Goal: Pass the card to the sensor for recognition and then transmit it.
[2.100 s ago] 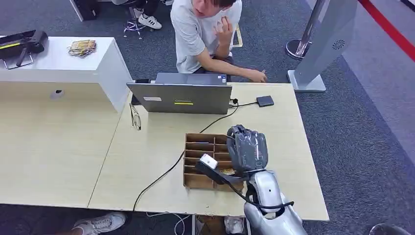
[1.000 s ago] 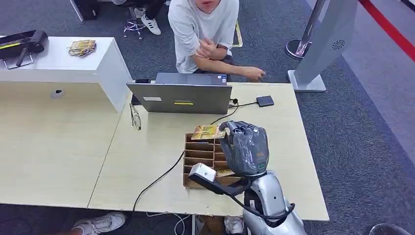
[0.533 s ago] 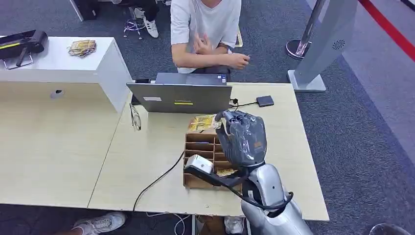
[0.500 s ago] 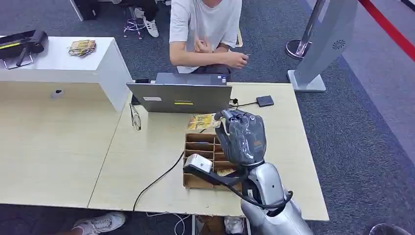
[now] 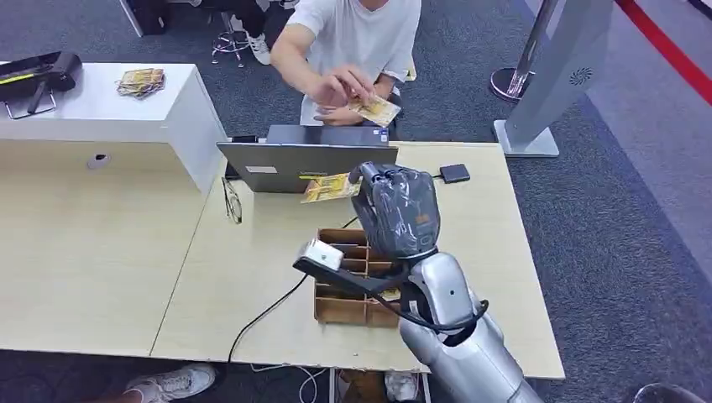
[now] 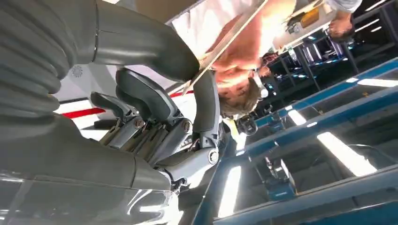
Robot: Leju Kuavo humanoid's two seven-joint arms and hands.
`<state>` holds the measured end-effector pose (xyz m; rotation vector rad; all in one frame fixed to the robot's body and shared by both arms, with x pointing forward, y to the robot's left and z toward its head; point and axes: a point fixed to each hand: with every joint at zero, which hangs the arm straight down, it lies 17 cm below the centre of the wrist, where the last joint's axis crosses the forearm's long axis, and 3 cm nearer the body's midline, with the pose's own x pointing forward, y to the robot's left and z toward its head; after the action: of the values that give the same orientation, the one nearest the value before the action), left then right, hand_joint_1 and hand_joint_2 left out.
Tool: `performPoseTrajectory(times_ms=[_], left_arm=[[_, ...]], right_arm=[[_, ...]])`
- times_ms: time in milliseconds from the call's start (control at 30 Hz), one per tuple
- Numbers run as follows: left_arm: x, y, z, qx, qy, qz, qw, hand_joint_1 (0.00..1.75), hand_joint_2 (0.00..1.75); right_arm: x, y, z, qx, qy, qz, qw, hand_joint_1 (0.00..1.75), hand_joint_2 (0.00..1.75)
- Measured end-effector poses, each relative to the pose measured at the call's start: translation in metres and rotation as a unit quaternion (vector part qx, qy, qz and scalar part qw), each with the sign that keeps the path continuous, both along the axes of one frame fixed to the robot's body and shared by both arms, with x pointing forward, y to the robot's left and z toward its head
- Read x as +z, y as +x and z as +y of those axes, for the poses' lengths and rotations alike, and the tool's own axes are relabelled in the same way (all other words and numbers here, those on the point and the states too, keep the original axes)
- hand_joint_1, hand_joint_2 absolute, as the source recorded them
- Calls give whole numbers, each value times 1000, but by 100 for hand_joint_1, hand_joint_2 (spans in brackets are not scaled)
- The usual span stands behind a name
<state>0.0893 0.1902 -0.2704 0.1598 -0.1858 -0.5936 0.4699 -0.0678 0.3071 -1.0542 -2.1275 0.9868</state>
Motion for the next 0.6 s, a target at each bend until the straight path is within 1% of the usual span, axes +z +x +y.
performPoseTrajectory(times_ms=[267,600], left_arm=[[0,0,-1,-9,1,5,1000,0,0],[1,5,-2,-25,1,2,1000,0,0]], right_arm=[[12,15,9,-7,-5,6,1000,175,175],[9,39,9,-39,-24,28,999,175,175]])
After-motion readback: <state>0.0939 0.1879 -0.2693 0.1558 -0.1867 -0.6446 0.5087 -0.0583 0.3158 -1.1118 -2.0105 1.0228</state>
